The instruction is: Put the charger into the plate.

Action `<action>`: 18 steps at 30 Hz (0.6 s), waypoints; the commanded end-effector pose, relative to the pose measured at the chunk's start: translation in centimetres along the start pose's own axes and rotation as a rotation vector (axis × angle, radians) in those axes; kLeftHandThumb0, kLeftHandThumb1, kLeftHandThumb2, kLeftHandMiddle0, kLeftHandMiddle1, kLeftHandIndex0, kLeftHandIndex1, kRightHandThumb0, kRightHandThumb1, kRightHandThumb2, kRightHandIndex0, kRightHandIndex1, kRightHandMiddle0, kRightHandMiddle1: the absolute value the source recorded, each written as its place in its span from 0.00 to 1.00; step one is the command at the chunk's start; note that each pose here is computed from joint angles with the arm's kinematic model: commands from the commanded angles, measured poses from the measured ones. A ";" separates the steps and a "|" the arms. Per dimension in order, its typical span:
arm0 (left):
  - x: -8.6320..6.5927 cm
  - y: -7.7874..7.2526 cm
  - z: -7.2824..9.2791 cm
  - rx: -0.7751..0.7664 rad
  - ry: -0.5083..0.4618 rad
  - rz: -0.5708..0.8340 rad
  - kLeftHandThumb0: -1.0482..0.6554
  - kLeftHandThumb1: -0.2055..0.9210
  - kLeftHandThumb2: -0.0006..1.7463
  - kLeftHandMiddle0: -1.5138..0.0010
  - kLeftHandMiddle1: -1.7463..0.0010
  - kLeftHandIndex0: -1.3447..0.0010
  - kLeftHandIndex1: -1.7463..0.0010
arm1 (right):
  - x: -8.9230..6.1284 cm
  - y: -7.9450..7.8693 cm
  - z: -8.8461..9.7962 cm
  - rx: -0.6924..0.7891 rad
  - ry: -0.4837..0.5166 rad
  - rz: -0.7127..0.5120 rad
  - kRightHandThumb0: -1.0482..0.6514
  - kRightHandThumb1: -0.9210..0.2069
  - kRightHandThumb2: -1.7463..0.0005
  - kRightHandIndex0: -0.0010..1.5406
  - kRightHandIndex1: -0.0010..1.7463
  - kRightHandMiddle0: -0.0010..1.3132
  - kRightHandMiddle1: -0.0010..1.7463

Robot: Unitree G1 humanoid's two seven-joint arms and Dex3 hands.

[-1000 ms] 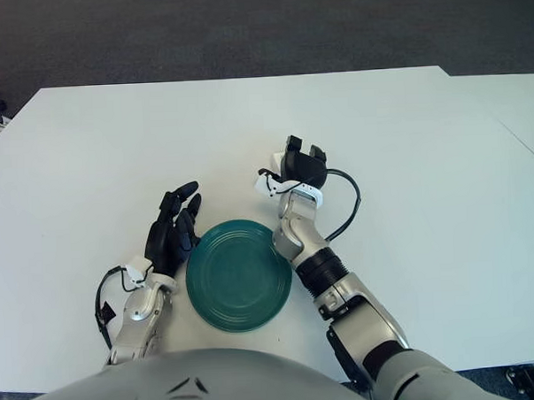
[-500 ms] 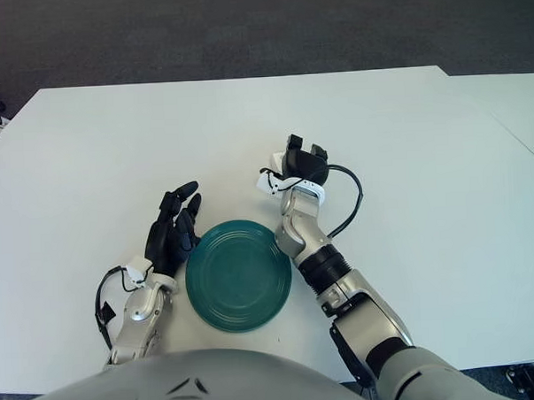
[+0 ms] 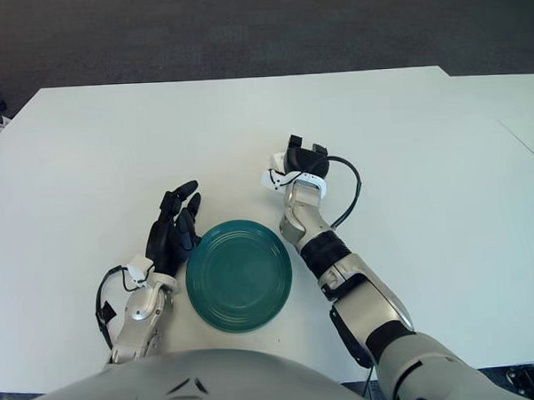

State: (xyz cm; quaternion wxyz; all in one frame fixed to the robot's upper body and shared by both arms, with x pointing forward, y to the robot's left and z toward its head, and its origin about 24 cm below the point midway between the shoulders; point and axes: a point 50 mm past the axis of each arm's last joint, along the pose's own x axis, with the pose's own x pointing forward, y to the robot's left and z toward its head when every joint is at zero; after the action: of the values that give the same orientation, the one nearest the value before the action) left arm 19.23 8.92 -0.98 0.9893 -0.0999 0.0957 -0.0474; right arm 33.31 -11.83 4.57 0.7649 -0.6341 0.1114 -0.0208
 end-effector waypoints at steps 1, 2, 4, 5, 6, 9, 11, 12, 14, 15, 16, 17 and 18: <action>-0.5 -0.4 -1.4 -0.035 0.080 0.017 0.11 1.00 0.51 0.75 0.99 0.93 0.54 | 0.4 -0.6 0.3 0.017 0.001 -0.002 0.10 0.00 0.63 0.14 0.01 0.00 0.22; -0.5 -0.5 -1.4 -0.036 0.080 0.017 0.11 1.00 0.51 0.75 0.99 0.93 0.54 | 0.4 -0.6 0.3 0.018 0.003 -0.002 0.10 0.00 0.63 0.14 0.01 0.00 0.22; -0.5 -0.5 -1.4 -0.036 0.081 0.015 0.11 1.00 0.51 0.75 0.99 0.93 0.54 | 0.5 -0.7 0.3 0.023 0.014 -0.002 0.10 0.00 0.63 0.15 0.01 0.00 0.22; -0.5 -0.5 -1.4 -0.036 0.081 0.015 0.11 1.00 0.51 0.75 0.99 0.93 0.54 | 0.6 -0.7 0.3 0.025 0.018 -0.002 0.09 0.00 0.63 0.15 0.01 0.00 0.22; -0.5 -0.6 -1.4 -0.035 0.081 0.014 0.11 1.00 0.51 0.75 0.99 0.93 0.54 | 0.6 -0.7 0.3 0.026 0.020 -0.002 0.09 0.00 0.63 0.15 0.01 0.00 0.22; -0.5 -0.6 -1.4 -0.036 0.078 0.011 0.11 1.00 0.51 0.74 0.99 0.93 0.54 | 0.7 -0.7 0.4 0.030 0.031 -0.002 0.09 0.00 0.63 0.15 0.01 0.00 0.23; -0.5 -0.6 -1.4 -0.037 0.076 0.011 0.11 1.00 0.51 0.74 0.99 0.93 0.54 | 0.7 -0.7 0.4 0.032 0.034 -0.002 0.09 0.00 0.63 0.15 0.00 0.00 0.23; -0.5 -0.6 -1.5 -0.038 0.075 0.010 0.11 1.00 0.51 0.74 0.99 0.93 0.54 | 0.7 -0.7 0.5 0.033 0.036 -0.001 0.09 0.00 0.62 0.15 0.00 0.00 0.23; -0.5 -0.5 -1.5 -0.042 0.075 0.011 0.11 1.00 0.51 0.74 0.99 0.93 0.54 | 0.8 -0.6 0.5 0.033 0.040 0.001 0.09 0.00 0.62 0.15 0.00 0.00 0.23; -0.6 -0.5 -1.5 -0.043 0.075 0.011 0.11 1.00 0.51 0.74 0.99 0.93 0.53 | 0.8 -0.6 0.5 0.032 0.042 0.002 0.09 0.00 0.62 0.14 0.00 0.00 0.23; -0.6 -0.5 -1.5 -0.046 0.074 0.011 0.11 1.00 0.51 0.74 0.99 0.92 0.53 | 0.8 -0.6 0.5 0.030 0.045 0.003 0.09 0.00 0.62 0.14 0.00 0.00 0.24; -0.6 -0.6 -1.5 -0.047 0.073 0.011 0.11 1.00 0.51 0.74 0.99 0.92 0.53 | 0.8 -0.6 0.5 0.029 0.047 0.003 0.09 0.00 0.62 0.14 0.00 0.00 0.24; -0.6 -0.6 -1.4 -0.048 0.072 0.011 0.11 1.00 0.51 0.73 0.99 0.92 0.53 | 0.8 -0.6 0.5 0.028 0.048 0.004 0.09 0.00 0.62 0.14 0.00 0.00 0.24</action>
State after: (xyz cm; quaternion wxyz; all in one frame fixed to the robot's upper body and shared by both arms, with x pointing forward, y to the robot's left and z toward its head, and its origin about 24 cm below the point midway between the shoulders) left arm 19.14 8.92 -1.01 0.9891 -0.1015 0.0954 -0.0471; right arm 33.88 -11.61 4.68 0.7708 -0.6228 0.1311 -0.0277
